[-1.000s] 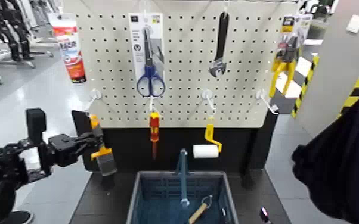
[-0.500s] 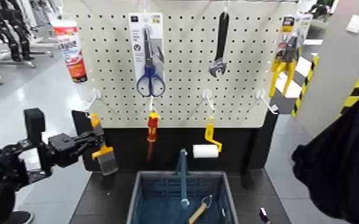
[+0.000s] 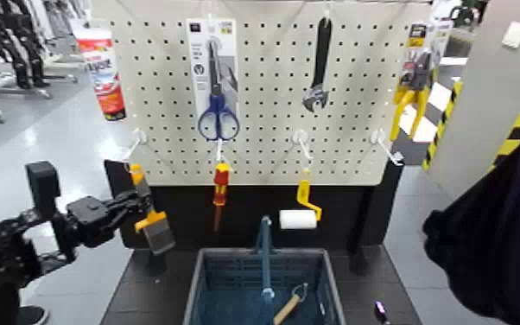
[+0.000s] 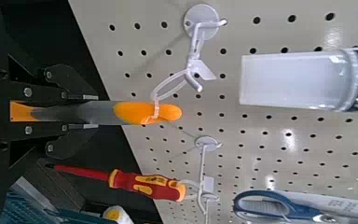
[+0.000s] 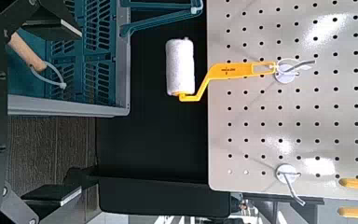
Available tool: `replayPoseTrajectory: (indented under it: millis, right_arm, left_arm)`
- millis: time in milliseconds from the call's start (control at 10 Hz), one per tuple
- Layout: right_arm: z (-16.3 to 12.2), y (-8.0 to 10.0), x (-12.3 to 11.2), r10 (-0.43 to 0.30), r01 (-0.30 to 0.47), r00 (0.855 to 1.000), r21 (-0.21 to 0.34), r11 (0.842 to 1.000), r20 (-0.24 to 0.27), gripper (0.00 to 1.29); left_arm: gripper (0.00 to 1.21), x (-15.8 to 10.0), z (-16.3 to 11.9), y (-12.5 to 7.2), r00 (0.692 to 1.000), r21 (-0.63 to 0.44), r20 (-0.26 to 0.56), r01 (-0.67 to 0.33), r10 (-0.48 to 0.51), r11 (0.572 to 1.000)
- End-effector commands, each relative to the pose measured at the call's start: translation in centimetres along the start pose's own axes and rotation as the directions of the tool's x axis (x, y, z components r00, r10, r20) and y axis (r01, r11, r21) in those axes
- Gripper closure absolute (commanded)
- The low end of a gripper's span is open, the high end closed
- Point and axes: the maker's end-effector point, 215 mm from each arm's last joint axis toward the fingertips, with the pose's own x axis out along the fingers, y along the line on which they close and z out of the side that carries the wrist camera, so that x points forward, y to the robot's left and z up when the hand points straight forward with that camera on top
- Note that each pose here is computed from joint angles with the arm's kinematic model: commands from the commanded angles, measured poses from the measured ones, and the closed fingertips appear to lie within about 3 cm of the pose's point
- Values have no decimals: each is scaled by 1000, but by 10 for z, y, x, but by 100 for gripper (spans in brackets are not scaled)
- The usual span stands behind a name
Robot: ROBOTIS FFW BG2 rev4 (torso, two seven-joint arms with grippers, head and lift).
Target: Put the yellow paint brush into the crate.
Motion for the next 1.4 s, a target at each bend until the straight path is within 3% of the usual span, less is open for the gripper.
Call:
replayPoseTrajectory:
  millis: [100, 400, 1000, 1400]
  right_arm:
    - [0, -1, 0, -1, 1, 1000, -1, 1000, -2, 14]
    - [1, -1, 1, 0, 0, 1000, 1, 1000, 1, 14]
    - [-1, -1, 1, -1, 1, 1000, 10, 1000, 2, 14]
    - [-1, -2, 0, -4, 3, 1000, 18, 1000, 3, 14]
  left_arm:
    - [120, -10, 26, -2, 999, 22, 45, -21, 20, 1000]
    - [120, -7, 45, -17, 997, 39, 74, -7, 4, 999]
    - [120, 22, 77, -82, 980, -22, 145, 137, -132, 990]
    - [120, 26, 69, -121, 961, -166, 177, 242, -212, 956]
